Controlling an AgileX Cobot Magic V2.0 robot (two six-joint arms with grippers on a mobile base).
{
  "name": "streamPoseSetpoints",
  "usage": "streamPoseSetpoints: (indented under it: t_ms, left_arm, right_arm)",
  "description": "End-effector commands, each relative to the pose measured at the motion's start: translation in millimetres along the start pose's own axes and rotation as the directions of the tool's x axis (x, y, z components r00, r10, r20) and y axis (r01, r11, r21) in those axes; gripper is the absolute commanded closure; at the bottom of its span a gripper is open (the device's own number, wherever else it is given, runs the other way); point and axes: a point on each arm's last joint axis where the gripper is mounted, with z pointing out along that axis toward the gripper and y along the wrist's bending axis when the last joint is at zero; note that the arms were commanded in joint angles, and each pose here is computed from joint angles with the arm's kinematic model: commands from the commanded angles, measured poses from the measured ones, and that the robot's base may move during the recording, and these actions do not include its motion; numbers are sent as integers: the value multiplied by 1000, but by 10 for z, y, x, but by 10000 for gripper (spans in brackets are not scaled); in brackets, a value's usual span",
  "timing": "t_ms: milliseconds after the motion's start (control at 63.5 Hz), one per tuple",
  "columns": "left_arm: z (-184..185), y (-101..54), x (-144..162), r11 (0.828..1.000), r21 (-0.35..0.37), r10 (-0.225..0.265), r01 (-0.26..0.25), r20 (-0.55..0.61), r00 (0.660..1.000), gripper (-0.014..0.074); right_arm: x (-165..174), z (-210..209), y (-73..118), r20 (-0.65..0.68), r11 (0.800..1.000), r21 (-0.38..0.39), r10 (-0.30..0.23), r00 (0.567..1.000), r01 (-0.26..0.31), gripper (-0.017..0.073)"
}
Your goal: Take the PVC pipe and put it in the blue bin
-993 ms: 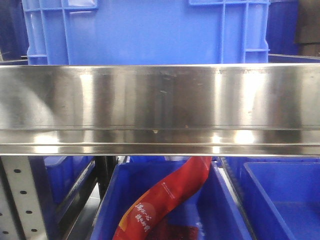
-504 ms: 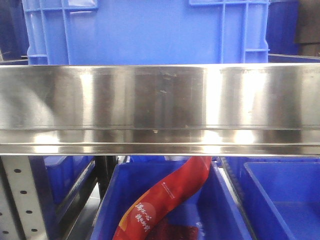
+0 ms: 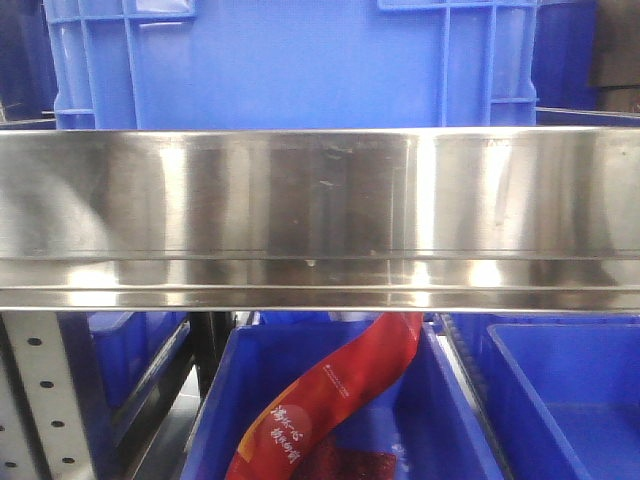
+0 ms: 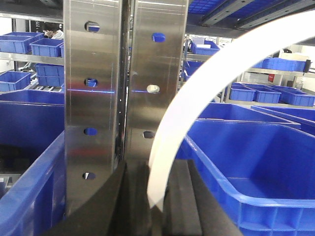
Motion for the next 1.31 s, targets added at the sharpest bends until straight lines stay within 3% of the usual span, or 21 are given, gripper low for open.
streamPoseSetpoints:
  t_ms: [0, 173, 347, 662, 756, 898, 993, 1119, 1292]
  left_arm:
    - [-10, 1, -19, 1000, -1, 1, -1, 17, 1000, 704]
    - [-10, 1, -19, 1000, -1, 1, -1, 17, 1000, 704]
    - [-10, -7, -19, 996, 9, -90, 90, 16, 996, 704]
    - [-10, -7, -19, 996, 9, -93, 93, 16, 996, 704]
    - [-10, -7, -19, 996, 9, -93, 93, 16, 996, 704]
    - [-10, -7, -19, 996, 9, -93, 93, 16, 996, 704]
    - [-10, -7, -19, 996, 9, -93, 93, 16, 996, 704]
    - [-12, -7, -30, 996, 9, -87, 87, 18, 996, 704]
    - [-47, -23, -315, 1000, -1, 1, -1, -10, 1000, 704]
  right_arm:
    - [-106, 365, 120, -3, 996, -54, -72, 997, 72, 727]
    - [-212, 1013, 344, -21, 990, -120, -79, 997, 76, 727]
    - [-120, 1563, 587, -76, 981, -176, -94, 993, 79, 727]
    - [291, 2123, 1054, -193, 957, -276, -142, 971, 85, 713]
    - [356, 2175, 1069, -218, 957, -278, -149, 964, 85, 622]
    - [383, 2176, 1067, -240, 957, -279, -155, 958, 85, 367]
    - [368, 2172, 1067, -231, 957, -278, -152, 961, 85, 285]
    - [282, 2105, 1059, -212, 957, -279, -148, 966, 85, 308]
    - [-35, 1796, 1000, -157, 956, -279, -132, 979, 85, 519]
